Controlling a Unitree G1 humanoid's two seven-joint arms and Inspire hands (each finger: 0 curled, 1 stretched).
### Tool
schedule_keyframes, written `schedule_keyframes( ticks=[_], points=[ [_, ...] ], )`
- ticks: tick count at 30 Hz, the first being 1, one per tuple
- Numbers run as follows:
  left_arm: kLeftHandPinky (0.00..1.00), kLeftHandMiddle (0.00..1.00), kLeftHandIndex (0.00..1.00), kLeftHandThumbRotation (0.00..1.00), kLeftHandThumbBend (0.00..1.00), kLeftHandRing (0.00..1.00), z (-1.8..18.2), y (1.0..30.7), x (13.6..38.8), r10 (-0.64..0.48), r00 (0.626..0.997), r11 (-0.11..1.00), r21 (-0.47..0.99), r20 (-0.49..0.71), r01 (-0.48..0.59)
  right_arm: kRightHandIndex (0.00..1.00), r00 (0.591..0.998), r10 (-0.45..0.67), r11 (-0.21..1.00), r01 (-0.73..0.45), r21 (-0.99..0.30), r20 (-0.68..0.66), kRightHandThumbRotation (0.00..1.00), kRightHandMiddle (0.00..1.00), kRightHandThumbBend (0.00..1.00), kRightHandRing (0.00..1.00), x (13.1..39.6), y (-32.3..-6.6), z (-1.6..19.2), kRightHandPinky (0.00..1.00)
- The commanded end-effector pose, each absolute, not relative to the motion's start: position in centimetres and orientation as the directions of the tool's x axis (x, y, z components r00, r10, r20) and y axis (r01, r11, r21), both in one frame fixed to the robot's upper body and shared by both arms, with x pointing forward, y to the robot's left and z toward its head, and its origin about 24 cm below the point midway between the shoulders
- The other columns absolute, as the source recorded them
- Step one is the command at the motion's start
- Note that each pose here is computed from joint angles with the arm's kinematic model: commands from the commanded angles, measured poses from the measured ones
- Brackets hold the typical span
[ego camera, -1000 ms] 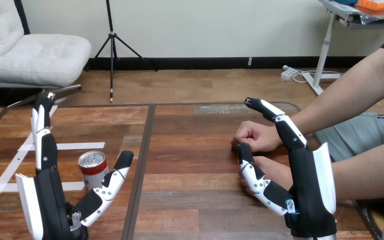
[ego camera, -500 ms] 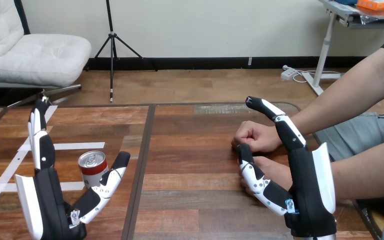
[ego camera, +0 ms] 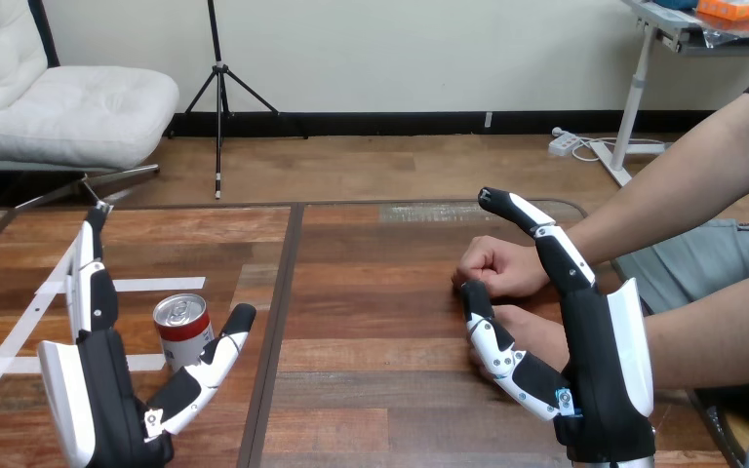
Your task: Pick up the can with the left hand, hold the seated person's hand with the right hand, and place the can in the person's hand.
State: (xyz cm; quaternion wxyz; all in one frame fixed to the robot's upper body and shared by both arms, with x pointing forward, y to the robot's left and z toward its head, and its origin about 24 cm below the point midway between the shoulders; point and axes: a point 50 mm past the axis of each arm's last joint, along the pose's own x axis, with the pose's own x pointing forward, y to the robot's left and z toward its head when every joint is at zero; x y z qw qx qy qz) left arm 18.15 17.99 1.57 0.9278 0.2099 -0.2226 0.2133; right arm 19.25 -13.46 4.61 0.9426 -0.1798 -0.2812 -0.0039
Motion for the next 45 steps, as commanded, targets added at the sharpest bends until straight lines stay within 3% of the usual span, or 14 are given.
schedule_keyframes(
  ticks=[1, 21, 45],
  points=[
    [0.89, 0.92, 0.92, 0.15, 0.77, 0.92, 2.6, 17.9, 20.1, 0.258, 0.79, 0.824, 0.301, 0.556, -0.481, 0.82, 0.801, 0.09, 0.938, 0.131, -0.32, 0.592, 0.0, 0.82, 0.27, 0.85, 19.9, -13.5, 5.8, 0.89],
    [0.79, 0.88, 0.87, 0.15, 0.77, 0.85, 1.9, 18.9, 21.8, 0.261, 0.828, 0.804, 0.362, 0.496, -0.471, 0.82, 0.8, 0.088, 0.939, 0.131, -0.317, 0.593, 0.0, 0.82, 0.26, 0.84, 19.9, -13.5, 5.8, 0.89],
    [0.79, 0.86, 0.85, 0.12, 0.8, 0.85, 0.8, 19.6, 23.2, 0.286, 0.852, 0.787, 0.4, 0.439, -0.47, 0.81, 0.803, 0.089, 0.938, 0.131, -0.321, 0.589, 0.0, 0.81, 0.27, 0.83, 19.9, -13.6, 5.8, 0.88]
  ],
)
